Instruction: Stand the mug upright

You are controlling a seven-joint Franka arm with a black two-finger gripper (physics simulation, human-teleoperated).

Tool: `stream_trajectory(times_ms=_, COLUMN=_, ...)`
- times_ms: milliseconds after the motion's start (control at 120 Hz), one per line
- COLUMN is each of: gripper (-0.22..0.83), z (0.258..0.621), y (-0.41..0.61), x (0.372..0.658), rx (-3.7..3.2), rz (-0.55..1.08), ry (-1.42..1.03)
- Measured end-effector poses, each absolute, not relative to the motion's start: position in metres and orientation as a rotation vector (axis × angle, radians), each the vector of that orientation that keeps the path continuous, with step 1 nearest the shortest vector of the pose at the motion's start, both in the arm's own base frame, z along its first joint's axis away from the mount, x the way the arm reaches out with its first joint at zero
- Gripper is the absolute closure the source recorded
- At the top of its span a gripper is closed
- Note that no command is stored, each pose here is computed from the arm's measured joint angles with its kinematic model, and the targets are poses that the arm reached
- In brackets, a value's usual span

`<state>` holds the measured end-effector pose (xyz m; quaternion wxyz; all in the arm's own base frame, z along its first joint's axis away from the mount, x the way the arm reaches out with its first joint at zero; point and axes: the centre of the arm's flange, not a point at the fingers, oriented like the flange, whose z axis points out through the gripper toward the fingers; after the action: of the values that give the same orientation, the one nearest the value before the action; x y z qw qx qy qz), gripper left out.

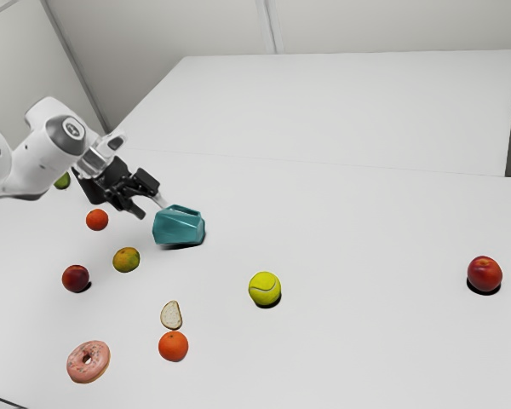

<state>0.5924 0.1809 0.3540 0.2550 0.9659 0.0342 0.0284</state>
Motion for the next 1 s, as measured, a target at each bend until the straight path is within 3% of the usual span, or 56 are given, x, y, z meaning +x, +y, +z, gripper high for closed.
stream_trajectory(times_ms=617, gripper=0.06, z=0.29, y=0.178, x=0.576, rx=2.286, rz=0.302, ry=0.173)
stream_trajectory(times_ms=683, gripper=0.14, z=0.288, y=0.178, x=0.576, rx=2.269, rz=0.326, ry=0.163)
stream_trajectory(times_ms=875, gripper=0.52, z=0.291, y=0.177, x=0.577, rx=2.255, rz=0.38, ry=0.105)
stream_trajectory(times_ms=1000, gripper=0.65, z=0.298, y=0.174, x=0.579, rx=2.256, rz=0.409, ry=0.059)
